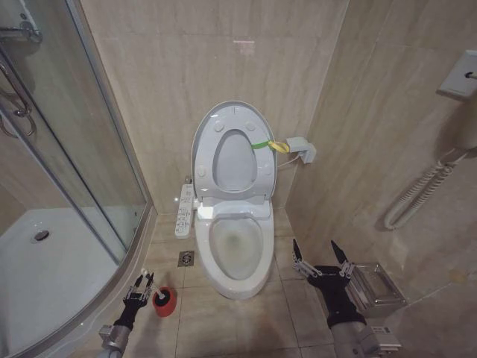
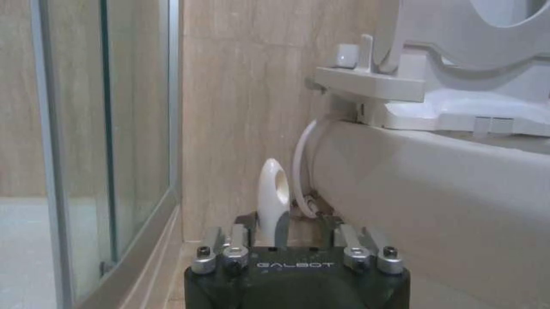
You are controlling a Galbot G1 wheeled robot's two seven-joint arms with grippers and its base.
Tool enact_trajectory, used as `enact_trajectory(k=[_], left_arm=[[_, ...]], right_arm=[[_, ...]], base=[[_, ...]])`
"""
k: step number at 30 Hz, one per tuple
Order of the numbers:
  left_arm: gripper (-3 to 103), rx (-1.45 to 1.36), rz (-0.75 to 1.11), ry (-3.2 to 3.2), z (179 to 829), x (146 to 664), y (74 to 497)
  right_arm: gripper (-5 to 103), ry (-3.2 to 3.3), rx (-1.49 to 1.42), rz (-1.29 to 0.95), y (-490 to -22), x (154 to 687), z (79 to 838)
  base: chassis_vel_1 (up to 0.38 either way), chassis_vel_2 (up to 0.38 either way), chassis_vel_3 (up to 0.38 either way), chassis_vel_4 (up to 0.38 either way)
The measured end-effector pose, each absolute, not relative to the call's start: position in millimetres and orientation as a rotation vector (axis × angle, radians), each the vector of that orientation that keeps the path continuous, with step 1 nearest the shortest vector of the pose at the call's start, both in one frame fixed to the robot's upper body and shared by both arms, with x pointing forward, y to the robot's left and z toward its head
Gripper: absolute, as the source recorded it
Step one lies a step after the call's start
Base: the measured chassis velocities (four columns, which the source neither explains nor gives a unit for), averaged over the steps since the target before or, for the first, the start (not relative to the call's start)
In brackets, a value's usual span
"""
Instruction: Open the toilet lid, clean the toilet bowl with a toilet brush, close the toilet lid, and flush.
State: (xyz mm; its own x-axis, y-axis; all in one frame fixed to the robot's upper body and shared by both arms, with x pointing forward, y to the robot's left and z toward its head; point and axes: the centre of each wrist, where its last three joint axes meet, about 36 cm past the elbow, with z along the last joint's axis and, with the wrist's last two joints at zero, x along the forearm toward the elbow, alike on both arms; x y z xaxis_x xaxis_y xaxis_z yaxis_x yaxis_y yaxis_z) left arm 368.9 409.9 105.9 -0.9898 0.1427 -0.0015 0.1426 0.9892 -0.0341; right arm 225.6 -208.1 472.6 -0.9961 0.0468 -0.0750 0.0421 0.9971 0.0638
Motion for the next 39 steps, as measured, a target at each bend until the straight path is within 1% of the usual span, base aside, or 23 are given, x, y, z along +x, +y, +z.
enact_trajectory(k=[2,3,8,9,15,16,24,31,35,39], left_arm=[[26,-0.221,0.052,-3.136,106.7,369.3,409.8],[54,-0.22,0.051,-3.14,107.9,369.7,409.5],[54,-0.227,0.053,-3.156,111.3,370.0,406.4],[81,-0.228,0.054,-3.159,111.9,370.2,405.6],[81,-0.233,0.067,-3.186,118.7,364.6,397.4],[100,-0.232,0.075,-3.187,120.7,359.9,395.2],[100,-0.224,0.113,-3.226,142.0,333.3,375.8],[100,-0.256,0.013,-3.271,158.5,322.0,365.4],[100,-0.223,-0.011,-3.294,164.7,327.8,369.0],[100,-0.169,-0.031,-3.33,189.2,355.3,382.6]], right_arm=[[100,3.063,0.068,0.095,-208.1,225.6,472.6],[100,3.063,0.068,0.095,-208.1,225.6,472.6],[100,3.063,0.068,0.095,-208.1,225.6,472.6],[100,3.063,0.068,0.095,-208.1,225.6,472.6],[100,3.063,0.068,0.095,-208.1,225.6,472.6],[100,3.063,0.068,0.095,-208.1,225.6,472.6],[100,3.063,0.068,0.095,-208.1,225.6,472.6],[100,3.063,0.068,0.095,-208.1,225.6,472.6],[100,3.063,0.068,0.095,-208.1,225.6,472.6],[100,3.063,0.068,0.095,-208.1,225.6,472.6]], base=[[0.0,0.0,0.0,0.0],[0.0,0.0,0.0,0.0],[0.0,0.0,0.0,0.0],[0.0,0.0,0.0,0.0],[0.0,0.0,0.0,0.0],[0.0,0.0,0.0,0.0],[0.0,0.0,0.0,0.0],[0.0,0.0,0.0,0.0],[0.0,0.0,0.0,0.0],[0.0,0.0,0.0,0.0]])
